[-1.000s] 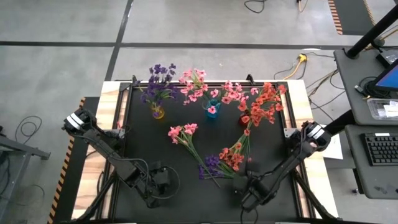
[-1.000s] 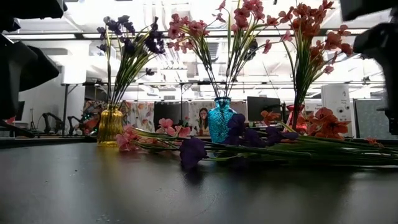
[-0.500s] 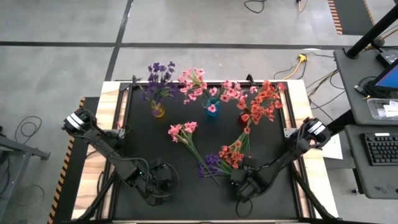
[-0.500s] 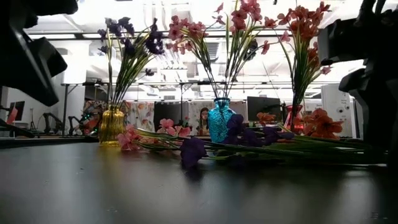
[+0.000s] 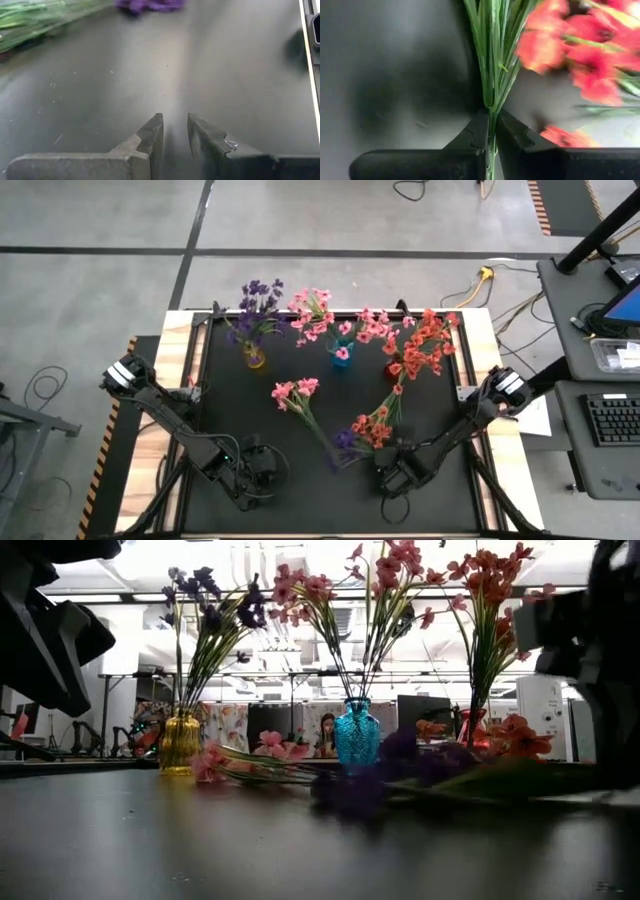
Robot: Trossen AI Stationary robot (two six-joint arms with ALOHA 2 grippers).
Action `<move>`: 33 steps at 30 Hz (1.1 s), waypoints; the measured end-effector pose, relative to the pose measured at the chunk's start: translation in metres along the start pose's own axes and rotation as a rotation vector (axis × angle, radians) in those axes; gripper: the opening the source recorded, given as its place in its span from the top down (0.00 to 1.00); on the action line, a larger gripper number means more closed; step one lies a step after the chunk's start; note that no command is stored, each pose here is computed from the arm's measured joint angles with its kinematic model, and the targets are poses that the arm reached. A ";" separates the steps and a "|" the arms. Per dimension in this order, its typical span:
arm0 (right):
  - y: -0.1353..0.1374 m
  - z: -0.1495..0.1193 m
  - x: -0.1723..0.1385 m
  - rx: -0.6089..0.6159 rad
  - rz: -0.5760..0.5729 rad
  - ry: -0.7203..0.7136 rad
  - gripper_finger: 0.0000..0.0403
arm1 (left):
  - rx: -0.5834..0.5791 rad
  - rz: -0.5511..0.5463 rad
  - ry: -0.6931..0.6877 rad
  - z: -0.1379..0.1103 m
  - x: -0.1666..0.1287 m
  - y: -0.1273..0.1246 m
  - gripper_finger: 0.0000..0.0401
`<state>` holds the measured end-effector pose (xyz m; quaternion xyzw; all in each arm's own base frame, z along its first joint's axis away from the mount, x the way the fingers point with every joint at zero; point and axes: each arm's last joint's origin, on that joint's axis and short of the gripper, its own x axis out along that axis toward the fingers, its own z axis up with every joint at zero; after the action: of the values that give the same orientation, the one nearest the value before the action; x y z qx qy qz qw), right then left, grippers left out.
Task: Sort flowers into vase by color
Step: Put the purple flower into the yellow vase
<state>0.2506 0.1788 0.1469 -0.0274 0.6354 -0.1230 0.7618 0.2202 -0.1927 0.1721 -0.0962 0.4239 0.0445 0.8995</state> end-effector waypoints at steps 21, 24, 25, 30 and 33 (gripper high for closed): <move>-0.046 -0.015 -0.082 0.064 0.232 -0.669 0.96 | 0.098 -0.080 -0.247 0.019 -0.007 -0.016 0.81; -0.053 -0.022 -0.082 0.067 0.242 -0.676 0.96 | 0.081 -0.090 -0.240 0.019 -0.007 -0.016 0.81; -0.054 -0.025 -0.084 0.068 0.252 -0.685 0.96 | 0.074 -0.098 -0.235 0.019 -0.007 -0.016 0.81; -0.055 -0.029 -0.097 0.015 0.345 -0.858 0.96 | 0.057 -0.124 -0.242 0.024 -0.011 -0.020 0.81; -0.053 -0.028 -0.102 -0.041 0.415 -1.011 0.96 | 0.075 -0.133 -0.261 0.032 -0.016 -0.025 0.81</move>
<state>0.1983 0.1529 0.2502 0.0278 0.1843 0.0708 0.9799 0.2384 -0.2102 0.2081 -0.0839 0.2975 -0.0187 0.9509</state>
